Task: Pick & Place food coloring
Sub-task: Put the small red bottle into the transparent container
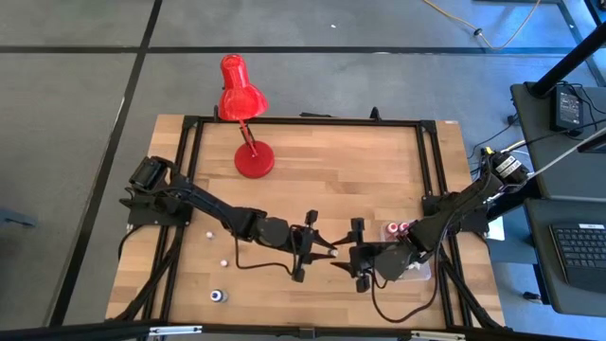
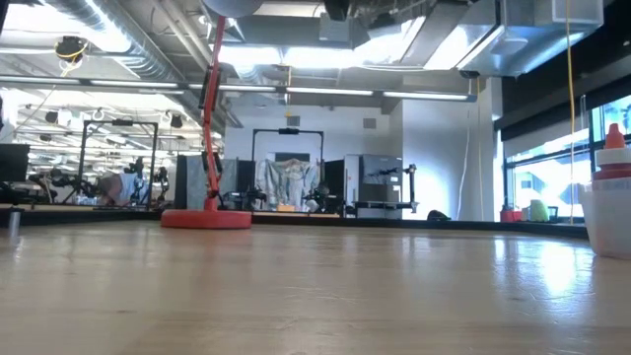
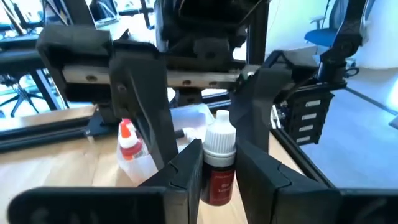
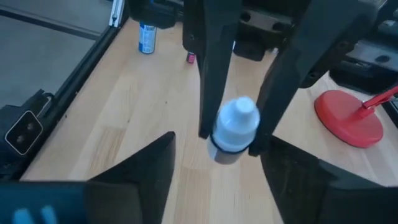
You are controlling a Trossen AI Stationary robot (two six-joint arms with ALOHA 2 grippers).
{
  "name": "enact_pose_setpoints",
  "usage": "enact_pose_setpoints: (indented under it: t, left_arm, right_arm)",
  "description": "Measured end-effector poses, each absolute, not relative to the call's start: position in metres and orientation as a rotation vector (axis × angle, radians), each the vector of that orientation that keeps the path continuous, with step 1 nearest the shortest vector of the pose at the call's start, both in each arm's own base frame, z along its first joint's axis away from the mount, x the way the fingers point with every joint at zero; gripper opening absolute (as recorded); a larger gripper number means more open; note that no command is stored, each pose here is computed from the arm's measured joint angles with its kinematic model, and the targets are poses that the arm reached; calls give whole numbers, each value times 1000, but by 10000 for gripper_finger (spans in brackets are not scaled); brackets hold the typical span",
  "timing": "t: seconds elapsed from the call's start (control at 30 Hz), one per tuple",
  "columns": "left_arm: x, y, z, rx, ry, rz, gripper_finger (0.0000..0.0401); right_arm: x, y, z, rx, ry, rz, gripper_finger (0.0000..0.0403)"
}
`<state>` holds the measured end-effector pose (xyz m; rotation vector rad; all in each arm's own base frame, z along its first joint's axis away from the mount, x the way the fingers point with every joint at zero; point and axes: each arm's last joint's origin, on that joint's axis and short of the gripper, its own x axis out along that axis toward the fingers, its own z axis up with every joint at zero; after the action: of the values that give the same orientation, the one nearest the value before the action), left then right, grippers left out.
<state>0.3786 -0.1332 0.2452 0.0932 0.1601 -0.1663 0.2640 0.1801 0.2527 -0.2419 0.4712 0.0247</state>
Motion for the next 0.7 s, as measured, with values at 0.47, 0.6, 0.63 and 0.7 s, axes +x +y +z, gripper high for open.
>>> enact_pose_setpoints:
  t: [0.47,0.6,0.63,0.7]
  left_arm:
    - [379,-134,247,104,140,-173,81]
    - [379,-134,247,105,139,-174,82]
    - [379,-134,247,109,139,-174,82]
    - [379,-134,247,114,139,-174,84]
  right_arm:
    - [265,181,256,-220,441,24,105]
    - [265,181,255,-220,442,26,91]
    - [265,181,255,-220,442,26,90]
    - [265,181,255,-221,443,25,89]
